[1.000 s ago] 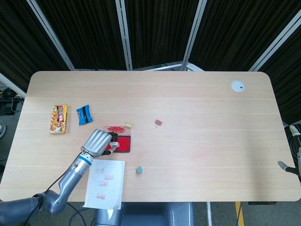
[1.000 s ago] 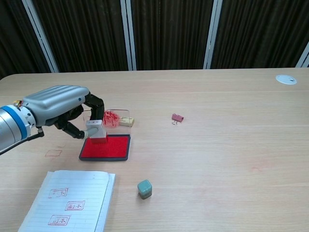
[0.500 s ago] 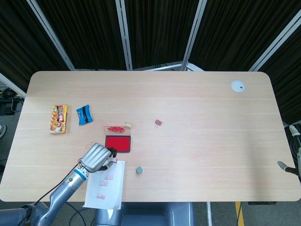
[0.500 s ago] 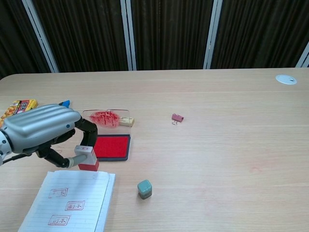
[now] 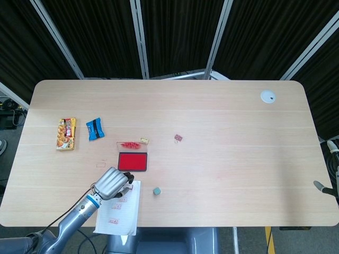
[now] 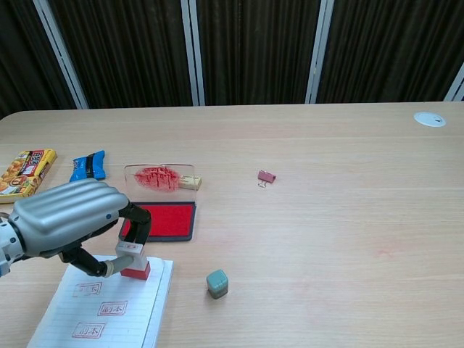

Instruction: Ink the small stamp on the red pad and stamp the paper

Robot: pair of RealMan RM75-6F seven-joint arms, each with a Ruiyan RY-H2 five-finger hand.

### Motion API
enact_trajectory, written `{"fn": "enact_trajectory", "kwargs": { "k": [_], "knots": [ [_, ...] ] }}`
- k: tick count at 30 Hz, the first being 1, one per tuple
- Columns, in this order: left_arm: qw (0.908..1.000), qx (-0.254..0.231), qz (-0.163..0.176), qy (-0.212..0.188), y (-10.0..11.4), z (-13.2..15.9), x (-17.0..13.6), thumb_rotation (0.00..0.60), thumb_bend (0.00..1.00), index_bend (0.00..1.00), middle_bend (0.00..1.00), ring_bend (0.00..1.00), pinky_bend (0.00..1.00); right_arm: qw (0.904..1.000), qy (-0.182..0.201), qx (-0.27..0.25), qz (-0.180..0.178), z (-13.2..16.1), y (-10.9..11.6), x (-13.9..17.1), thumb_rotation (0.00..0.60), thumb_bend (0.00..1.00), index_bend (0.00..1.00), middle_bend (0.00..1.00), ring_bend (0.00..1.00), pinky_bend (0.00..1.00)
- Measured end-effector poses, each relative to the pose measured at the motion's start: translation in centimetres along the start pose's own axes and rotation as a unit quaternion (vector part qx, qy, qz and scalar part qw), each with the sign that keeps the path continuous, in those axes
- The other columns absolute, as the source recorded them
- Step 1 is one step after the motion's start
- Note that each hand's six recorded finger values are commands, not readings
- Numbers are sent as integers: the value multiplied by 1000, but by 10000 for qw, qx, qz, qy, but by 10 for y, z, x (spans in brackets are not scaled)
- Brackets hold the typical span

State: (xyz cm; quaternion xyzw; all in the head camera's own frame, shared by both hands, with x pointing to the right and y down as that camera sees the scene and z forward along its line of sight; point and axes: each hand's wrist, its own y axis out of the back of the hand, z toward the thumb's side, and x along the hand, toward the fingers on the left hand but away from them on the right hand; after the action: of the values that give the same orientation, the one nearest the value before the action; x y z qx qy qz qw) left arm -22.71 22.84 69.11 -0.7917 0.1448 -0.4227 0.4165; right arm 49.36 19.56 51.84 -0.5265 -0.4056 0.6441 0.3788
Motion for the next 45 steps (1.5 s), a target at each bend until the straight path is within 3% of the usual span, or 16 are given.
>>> {"fn": "enact_trajectory", "kwargs": {
  "k": [29,45],
  "knots": [
    [9995,143,-267,25,-30,-3,-2,600,392,573,554,853,913,10000,-18,2,23,-1,-2,-1,600,0,0,0,0,0],
    [9993,161,-313,84,-36,-6,-3,600,393,574,555,854,913,10000,-15,12,28,-1,-2,0,600,0,0,0,0,0]
  ]
}}
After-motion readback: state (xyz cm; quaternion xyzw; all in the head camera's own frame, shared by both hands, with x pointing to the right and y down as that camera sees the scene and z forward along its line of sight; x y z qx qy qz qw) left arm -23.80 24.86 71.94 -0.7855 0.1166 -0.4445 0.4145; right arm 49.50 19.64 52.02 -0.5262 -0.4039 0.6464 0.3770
